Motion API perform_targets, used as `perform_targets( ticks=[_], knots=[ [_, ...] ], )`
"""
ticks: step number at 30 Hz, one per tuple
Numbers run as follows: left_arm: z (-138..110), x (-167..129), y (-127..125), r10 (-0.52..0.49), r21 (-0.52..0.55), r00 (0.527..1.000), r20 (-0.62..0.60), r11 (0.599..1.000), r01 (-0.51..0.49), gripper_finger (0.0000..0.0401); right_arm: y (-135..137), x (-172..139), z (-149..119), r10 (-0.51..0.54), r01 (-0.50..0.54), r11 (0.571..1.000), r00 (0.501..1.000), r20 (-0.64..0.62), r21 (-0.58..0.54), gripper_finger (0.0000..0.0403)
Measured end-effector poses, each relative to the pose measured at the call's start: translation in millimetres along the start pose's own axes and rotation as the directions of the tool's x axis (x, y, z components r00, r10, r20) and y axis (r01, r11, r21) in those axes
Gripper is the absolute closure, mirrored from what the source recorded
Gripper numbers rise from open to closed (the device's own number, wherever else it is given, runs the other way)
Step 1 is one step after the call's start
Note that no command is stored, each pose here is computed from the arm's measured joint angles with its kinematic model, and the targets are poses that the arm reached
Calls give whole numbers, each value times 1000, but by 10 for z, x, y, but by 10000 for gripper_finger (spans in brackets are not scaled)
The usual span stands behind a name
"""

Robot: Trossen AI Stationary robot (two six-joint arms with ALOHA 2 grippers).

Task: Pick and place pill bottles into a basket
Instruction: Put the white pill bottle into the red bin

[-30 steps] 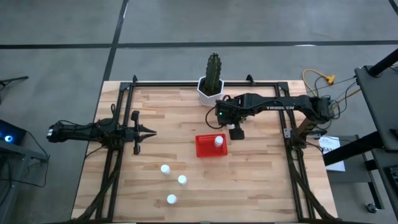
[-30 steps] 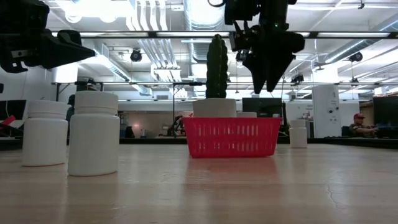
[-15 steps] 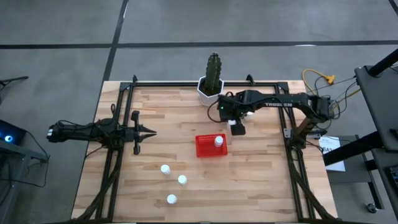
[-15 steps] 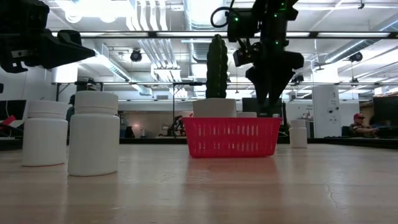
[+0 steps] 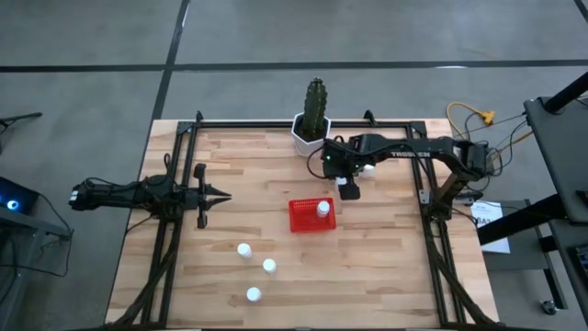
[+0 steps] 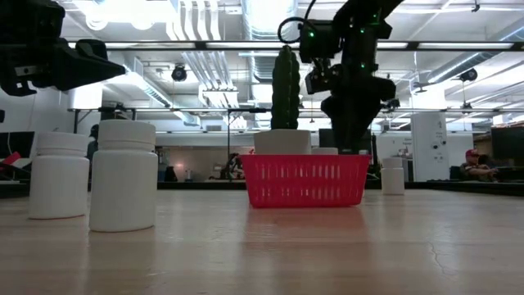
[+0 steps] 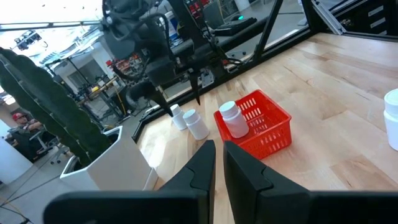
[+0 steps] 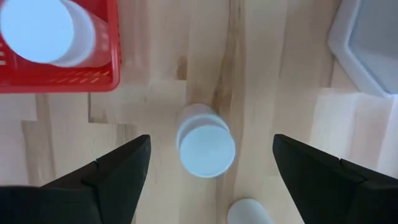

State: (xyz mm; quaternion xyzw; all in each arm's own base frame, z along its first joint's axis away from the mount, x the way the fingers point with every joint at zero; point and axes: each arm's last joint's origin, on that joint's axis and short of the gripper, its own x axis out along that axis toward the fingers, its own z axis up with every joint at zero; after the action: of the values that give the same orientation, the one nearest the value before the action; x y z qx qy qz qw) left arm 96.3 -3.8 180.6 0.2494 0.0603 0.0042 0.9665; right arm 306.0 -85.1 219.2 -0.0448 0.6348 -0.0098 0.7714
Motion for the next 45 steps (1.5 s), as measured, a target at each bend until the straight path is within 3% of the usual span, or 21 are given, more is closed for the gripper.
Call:
perform_targets(
  ticks=[20,24,34,39,45],
  knots=[
    [0,0,0,0,0,1000,0,1000,0,386,55,359,-166,-8,8,1000,1000,19,-17,80],
    [0,0,0,0,0,1000,0,1000,0,386,38,371,-178,-12,12,1000,1000,18,2,111],
    [0,0,0,0,0,1000,0,1000,0,386,31,352,-165,-20,20,1000,999,32,1,259],
    [0,0,0,0,0,1000,0,1000,0,386,34,262,-179,-18,18,1000,1000,13,-1,259],
    [0,0,0,0,0,1000,0,1000,0,386,39,-52,-109,-23,23,1000,999,39,12,259]
  ],
)
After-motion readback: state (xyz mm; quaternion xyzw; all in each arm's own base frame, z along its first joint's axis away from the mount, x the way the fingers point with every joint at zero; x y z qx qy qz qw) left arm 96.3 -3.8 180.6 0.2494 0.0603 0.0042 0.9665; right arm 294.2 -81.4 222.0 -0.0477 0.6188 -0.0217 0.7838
